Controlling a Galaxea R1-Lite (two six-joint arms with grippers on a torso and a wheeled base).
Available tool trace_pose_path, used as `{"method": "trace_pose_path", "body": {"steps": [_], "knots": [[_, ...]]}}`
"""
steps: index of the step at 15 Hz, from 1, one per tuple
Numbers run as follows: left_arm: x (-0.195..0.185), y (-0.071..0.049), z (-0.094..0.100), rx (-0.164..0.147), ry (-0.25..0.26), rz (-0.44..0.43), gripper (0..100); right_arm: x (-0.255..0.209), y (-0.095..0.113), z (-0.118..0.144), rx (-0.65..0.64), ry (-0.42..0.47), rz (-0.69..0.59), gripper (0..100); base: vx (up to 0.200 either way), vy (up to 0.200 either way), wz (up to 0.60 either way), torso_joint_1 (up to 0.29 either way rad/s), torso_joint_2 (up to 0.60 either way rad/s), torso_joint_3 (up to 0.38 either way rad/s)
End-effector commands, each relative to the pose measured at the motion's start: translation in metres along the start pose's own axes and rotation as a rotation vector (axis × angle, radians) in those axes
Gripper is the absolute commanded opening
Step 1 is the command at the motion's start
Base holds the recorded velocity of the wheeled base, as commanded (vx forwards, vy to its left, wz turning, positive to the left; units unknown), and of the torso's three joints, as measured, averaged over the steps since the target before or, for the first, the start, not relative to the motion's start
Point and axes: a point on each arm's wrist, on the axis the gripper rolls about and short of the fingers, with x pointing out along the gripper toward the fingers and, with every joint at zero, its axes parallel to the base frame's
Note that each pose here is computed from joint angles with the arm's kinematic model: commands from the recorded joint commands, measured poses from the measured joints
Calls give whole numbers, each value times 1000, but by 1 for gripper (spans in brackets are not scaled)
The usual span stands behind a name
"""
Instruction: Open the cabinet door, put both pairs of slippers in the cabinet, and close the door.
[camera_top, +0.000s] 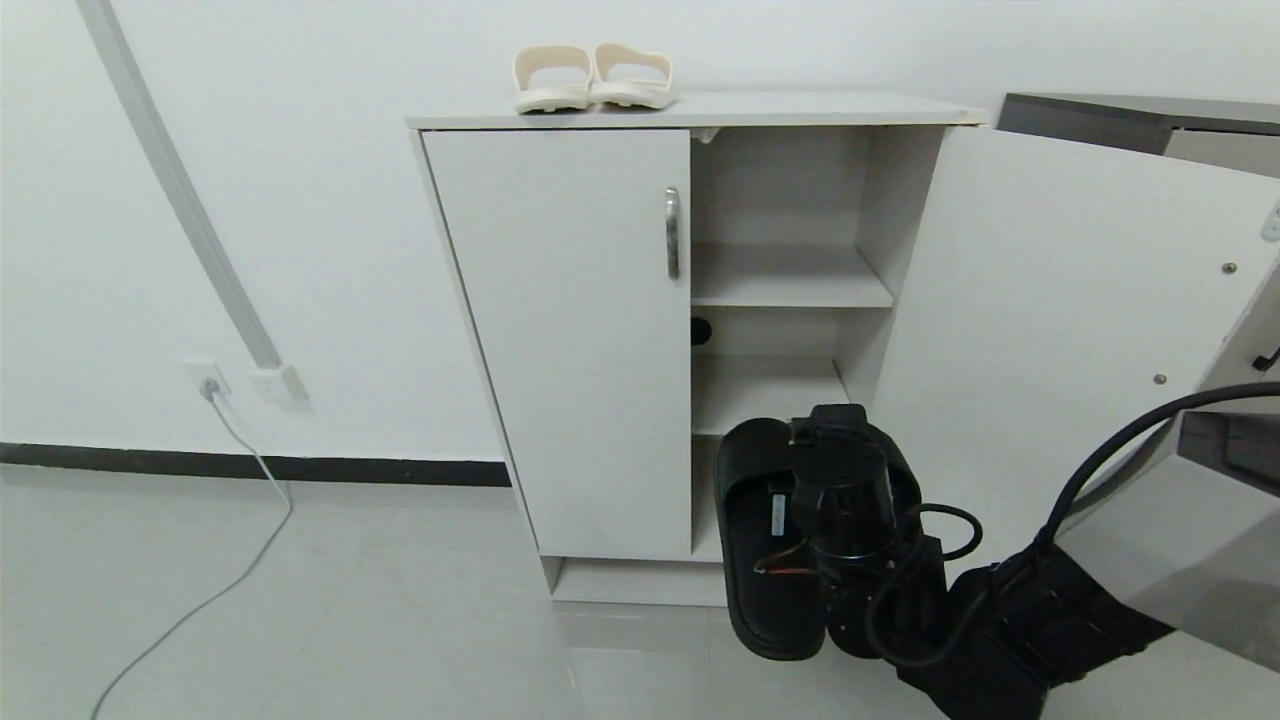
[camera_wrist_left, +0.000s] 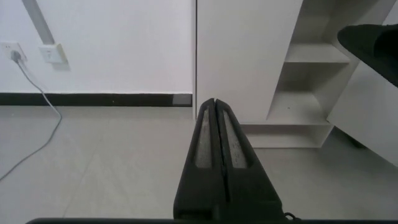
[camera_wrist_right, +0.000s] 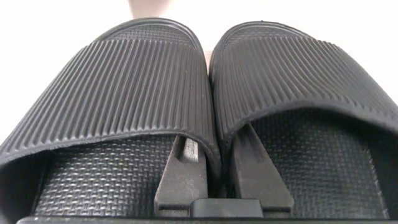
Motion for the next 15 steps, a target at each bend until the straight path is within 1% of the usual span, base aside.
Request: {"method": "trace_pose_path", "body": {"steps": [1,6,7,8,11,15], "knots": [[0,0,0,-1,3,0,0,5,4,-10,-17,17,-1,0,0,0,0,0,0,0],[0,0,0,-1,3,-2,0,10,3,-17,-25,31,-6,0,0,0,0,0,0,0],[0,0,0,-1,5,-4,0,19,4,-25,-34,44,-14,0,0,0,0,0,0,0],[0,0,0,-1,5,-4,0,26,6,-27,-32,43,-21,0,0,0,0,0,0,0],[0,0,0,-1,5,-4,0,37,14,-28,-21,44,29,0,0,0,0,0,0,0],[0,0,0,-1,5,-4,0,39,15,-32,-24,49,31,0,0,0,0,3,1,-24]]}}
